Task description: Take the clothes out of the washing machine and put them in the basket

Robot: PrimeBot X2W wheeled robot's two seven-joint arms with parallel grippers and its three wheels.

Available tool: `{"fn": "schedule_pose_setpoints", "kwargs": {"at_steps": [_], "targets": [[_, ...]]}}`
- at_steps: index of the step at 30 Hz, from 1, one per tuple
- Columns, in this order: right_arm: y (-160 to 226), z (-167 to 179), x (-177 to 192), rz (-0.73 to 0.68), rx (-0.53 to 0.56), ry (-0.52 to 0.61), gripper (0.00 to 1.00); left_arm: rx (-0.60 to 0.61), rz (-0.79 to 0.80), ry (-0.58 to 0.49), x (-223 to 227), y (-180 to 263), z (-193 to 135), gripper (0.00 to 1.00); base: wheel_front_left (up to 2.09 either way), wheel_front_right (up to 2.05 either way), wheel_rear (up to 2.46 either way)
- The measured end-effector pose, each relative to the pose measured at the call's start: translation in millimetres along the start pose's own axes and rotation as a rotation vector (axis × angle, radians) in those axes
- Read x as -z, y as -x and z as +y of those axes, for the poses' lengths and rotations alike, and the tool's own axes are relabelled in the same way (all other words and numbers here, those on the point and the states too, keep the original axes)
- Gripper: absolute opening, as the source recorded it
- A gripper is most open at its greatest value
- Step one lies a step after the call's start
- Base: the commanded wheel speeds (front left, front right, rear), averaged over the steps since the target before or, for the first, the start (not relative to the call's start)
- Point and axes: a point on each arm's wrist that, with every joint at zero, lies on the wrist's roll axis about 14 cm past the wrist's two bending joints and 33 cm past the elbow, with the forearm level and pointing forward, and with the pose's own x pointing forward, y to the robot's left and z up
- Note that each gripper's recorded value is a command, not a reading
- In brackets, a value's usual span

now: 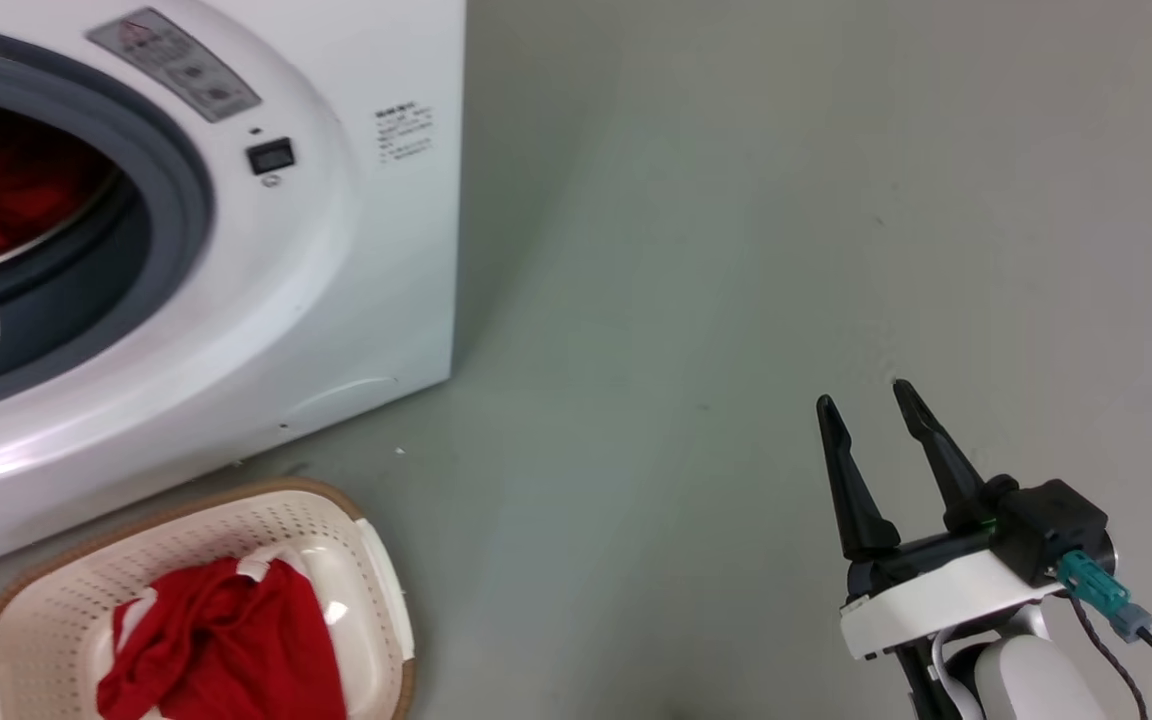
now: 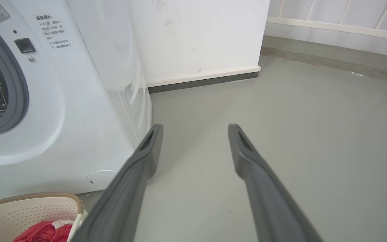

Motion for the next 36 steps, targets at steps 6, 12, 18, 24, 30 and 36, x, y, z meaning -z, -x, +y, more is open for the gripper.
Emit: {"fn": "schedule_pose_setpoints", "kwargs": {"at_steps": [6, 12, 18, 24, 30, 36], "targets": [[0, -9, 24, 0.079, 0.040, -0.010, 1.00, 0.037, 0.126, -0.042, 24, -41, -5, 1.00, 0.00, 0.00, 0.00], [-11, -10, 33, 0.109, 0.048, -0.011, 1.00, 0.079, 0.241, -0.063, 47, -72, -10, 1.00, 0.00, 0.00, 0.00], [-18, -7, 48, 0.156, 0.047, -0.010, 1.00, 0.087, 0.381, -0.061, 79, -90, -1, 1.00, 0.00, 0.00, 0.00], [-21, -8, 57, 0.185, 0.054, -0.012, 1.00, 0.094, 0.504, -0.029, 107, -95, 3, 1.00, 0.00, 0.00, 0.00], [-25, -7, 59, 0.190, 0.048, -0.014, 1.00, 0.097, 0.518, -0.031, 107, -98, 3, 0.00, 0.00, 0.00, 0.00], [-28, -5, 55, 0.174, 0.039, -0.015, 1.00, 0.047, 0.367, -0.002, 76, -103, 8, 0.00, 0.00, 0.00, 0.00]]}}
